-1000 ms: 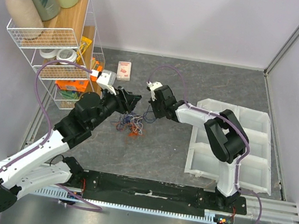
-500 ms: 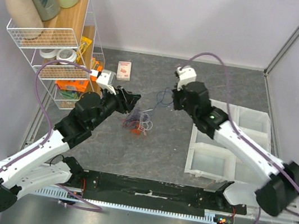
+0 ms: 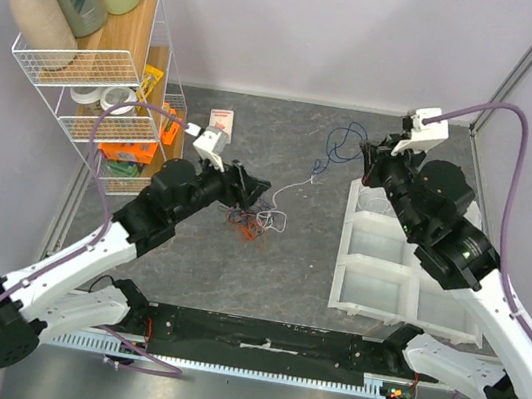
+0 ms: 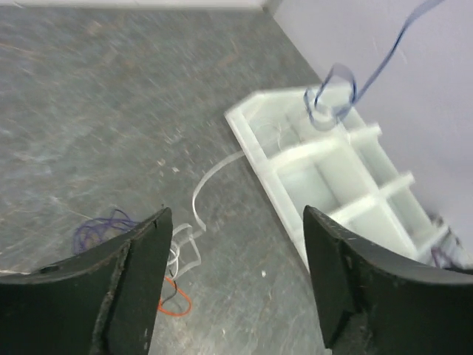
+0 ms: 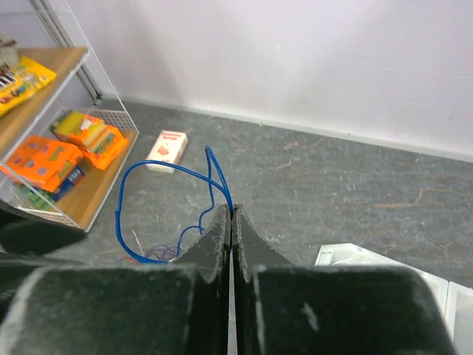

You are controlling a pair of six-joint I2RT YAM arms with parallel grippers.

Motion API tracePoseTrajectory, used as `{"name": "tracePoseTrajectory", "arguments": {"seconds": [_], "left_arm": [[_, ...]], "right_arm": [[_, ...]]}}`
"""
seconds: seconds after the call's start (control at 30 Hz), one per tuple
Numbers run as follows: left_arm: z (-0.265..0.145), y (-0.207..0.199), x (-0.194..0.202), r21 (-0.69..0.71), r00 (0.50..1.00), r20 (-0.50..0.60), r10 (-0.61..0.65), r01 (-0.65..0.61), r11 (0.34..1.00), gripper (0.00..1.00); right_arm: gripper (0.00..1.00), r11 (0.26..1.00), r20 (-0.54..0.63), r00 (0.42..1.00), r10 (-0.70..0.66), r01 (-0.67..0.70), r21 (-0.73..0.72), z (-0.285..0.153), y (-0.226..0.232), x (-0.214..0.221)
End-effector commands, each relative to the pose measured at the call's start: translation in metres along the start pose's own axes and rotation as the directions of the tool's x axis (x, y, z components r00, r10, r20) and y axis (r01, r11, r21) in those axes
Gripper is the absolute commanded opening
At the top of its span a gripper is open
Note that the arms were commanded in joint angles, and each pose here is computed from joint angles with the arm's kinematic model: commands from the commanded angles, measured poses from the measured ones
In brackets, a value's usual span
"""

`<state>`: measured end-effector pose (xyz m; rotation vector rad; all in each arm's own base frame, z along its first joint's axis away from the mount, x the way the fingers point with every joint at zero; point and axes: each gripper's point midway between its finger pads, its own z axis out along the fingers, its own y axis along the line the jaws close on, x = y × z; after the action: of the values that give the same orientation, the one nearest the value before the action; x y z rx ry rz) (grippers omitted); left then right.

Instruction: Untangle the cables

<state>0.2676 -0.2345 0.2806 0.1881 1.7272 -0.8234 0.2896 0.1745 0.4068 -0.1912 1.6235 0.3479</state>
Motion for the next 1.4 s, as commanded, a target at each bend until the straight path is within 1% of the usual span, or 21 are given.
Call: {"name": "tracePoseTrajectory", "arguments": {"seconds": [0.0,0.1,0.17,0.23,0.3,0.33,0.4,0.47,0.53,0.6,0.73,0.83,0.87,0.97,1.0,1.03,1.13,1.2,1.3,1.33,1.37], "left_arm": [[0.016,-0.046,0.016,0.265,0.991,-0.119,0.058,-0.025,0.964,0.81],[0.025,-0.065,0.047,0.376,0.960,-0.278,0.036,0.074,0.924,0.84],[0.026,-0.076,0.061,0.448,0.944,-0.328,0.040,0.118,0.886,0.93],[0.026,-0.076,0.066,0.466,0.947,-0.319,0.035,0.125,0.876,0.94],[0.026,-0.073,0.066,0.482,0.963,-0.262,0.065,0.072,0.873,0.95],[0.030,-0.067,0.063,0.454,0.970,-0.230,0.075,0.039,0.890,0.95],[0.036,-0.054,0.063,0.403,0.972,-0.207,0.111,-0.019,0.915,0.95],[0.042,-0.044,0.071,0.368,0.962,-0.237,0.135,-0.040,0.929,0.93],[0.048,-0.039,0.079,0.346,0.955,-0.264,0.137,-0.039,0.937,0.87],[0.050,-0.039,0.085,0.359,0.948,-0.286,0.139,-0.028,0.933,0.82],[0.055,-0.041,0.101,0.366,0.932,-0.349,0.102,0.035,0.930,0.68],[0.062,-0.026,0.114,0.285,0.910,-0.405,0.084,0.038,0.958,0.46],[0.063,-0.020,0.116,0.255,0.907,-0.414,0.084,0.027,0.967,0.40],[0.065,-0.013,0.112,0.219,0.913,-0.400,0.083,0.007,0.976,0.30],[0.065,-0.014,0.110,0.225,0.915,-0.393,0.085,0.006,0.974,0.25],[0.064,-0.016,0.106,0.233,0.921,-0.381,0.087,0.004,0.972,0.17],[0.062,-0.011,0.100,0.210,0.928,-0.361,0.094,-0.017,0.978,0.02],[0.062,0.002,0.096,0.129,0.935,-0.346,0.082,-0.039,0.991,0.02],[0.060,0.022,0.088,0.005,0.946,-0.321,0.045,-0.046,0.999,0.02],[0.059,0.027,0.085,-0.028,0.951,-0.308,0.035,-0.046,0.999,0.02],[0.057,0.031,0.081,-0.056,0.956,-0.292,0.027,-0.045,0.997,0.02]], "right_arm": [[0.00,0.996,0.046,0.997,0.064,-0.061,-0.067,-0.020,0.008,-0.029],[0.00,0.980,0.067,0.990,0.124,-0.112,-0.165,-0.029,0.025,-0.044],[0.00,0.963,0.084,0.983,0.162,-0.139,-0.232,-0.035,0.036,-0.054],[0.00,0.946,0.084,0.979,0.188,-0.158,-0.282,-0.038,0.046,-0.056],[0.00,0.929,0.065,0.975,0.211,-0.179,-0.325,-0.038,0.055,-0.054],[0.00,0.922,0.055,0.975,0.217,-0.186,-0.340,-0.038,0.058,-0.052],[0.00,0.909,0.043,0.972,0.229,-0.198,-0.367,-0.038,0.064,-0.052],[0.00,0.896,0.036,0.970,0.241,-0.208,-0.391,-0.039,0.069,-0.051],[0.00,0.890,0.042,0.967,0.250,-0.213,-0.403,-0.041,0.071,-0.054],[0.00,0.887,0.050,0.965,0.258,-0.217,-0.407,-0.042,0.071,-0.057],[0.00,0.881,0.065,0.959,0.278,-0.227,-0.415,-0.047,0.071,-0.067],[0.00,0.859,0.062,0.956,0.287,-0.228,-0.459,-0.056,0.077,-0.073],[0.00,0.855,0.062,0.954,0.294,-0.233,-0.463,-0.059,0.077,-0.074],[0.00,0.845,0.070,0.949,0.309,-0.239,-0.478,-0.067,0.076,-0.079],[0.00,0.840,0.071,0.947,0.314,-0.242,-0.485,-0.070,0.077,-0.080],[0.00,0.838,0.067,0.947,0.313,-0.243,-0.488,-0.071,0.077,-0.079],[0.00,0.839,0.067,0.946,0.316,-0.247,-0.485,-0.073,0.076,-0.079],[0.00,0.870,0.080,0.951,0.297,-0.236,-0.433,-0.073,0.065,-0.080],[0.00,0.958,0.082,0.974,0.212,-0.191,-0.215,-0.065,0.024,-0.071],[0.00,0.979,0.085,0.981,0.175,-0.164,-0.125,-0.064,0.007,-0.068],[0.00,0.985,0.082,0.984,0.158,-0.152,-0.081,-0.066,-0.002,-0.067]]}}
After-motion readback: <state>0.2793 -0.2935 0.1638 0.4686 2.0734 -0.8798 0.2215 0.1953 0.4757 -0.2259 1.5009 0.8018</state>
